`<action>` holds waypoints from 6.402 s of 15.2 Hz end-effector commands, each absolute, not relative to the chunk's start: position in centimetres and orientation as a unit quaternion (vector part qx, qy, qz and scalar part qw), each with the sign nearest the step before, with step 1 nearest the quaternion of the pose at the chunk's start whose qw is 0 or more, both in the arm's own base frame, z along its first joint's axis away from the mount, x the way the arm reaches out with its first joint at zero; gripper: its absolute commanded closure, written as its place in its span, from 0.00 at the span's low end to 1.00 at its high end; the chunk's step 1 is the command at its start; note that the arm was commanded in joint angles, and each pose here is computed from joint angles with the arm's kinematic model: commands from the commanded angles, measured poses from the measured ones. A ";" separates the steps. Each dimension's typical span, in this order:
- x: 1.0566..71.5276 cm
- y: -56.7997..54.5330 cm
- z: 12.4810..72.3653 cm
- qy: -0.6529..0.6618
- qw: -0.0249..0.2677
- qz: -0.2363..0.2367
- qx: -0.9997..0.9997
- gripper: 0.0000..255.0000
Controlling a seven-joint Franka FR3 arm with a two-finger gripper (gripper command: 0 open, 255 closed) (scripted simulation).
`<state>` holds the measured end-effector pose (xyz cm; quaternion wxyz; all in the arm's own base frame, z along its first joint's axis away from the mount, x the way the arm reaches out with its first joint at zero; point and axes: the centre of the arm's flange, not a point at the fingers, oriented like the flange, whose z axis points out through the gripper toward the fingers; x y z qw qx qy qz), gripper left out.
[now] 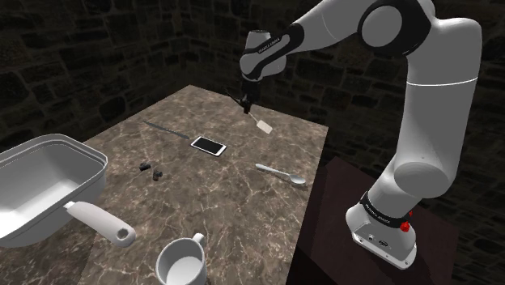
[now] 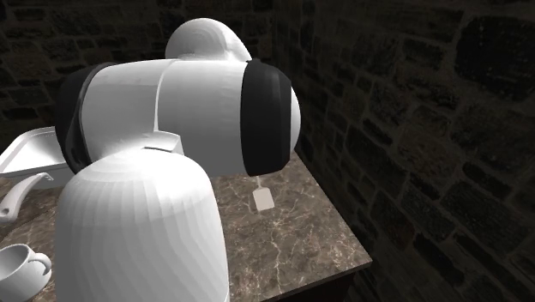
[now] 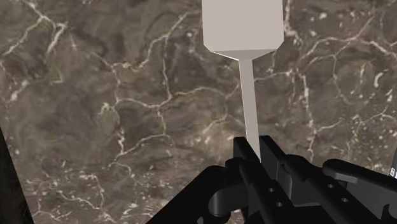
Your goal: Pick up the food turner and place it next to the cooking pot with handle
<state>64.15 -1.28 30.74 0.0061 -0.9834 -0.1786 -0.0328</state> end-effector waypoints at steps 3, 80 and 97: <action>64.2 -1.3 32.8 -0.179 0.006 -0.033 -0.983 1.00; 55.9 39.7 36.5 -0.179 0.006 -0.033 -0.983 1.00; 55.9 39.7 27.6 -0.179 0.006 -0.033 -0.983 1.00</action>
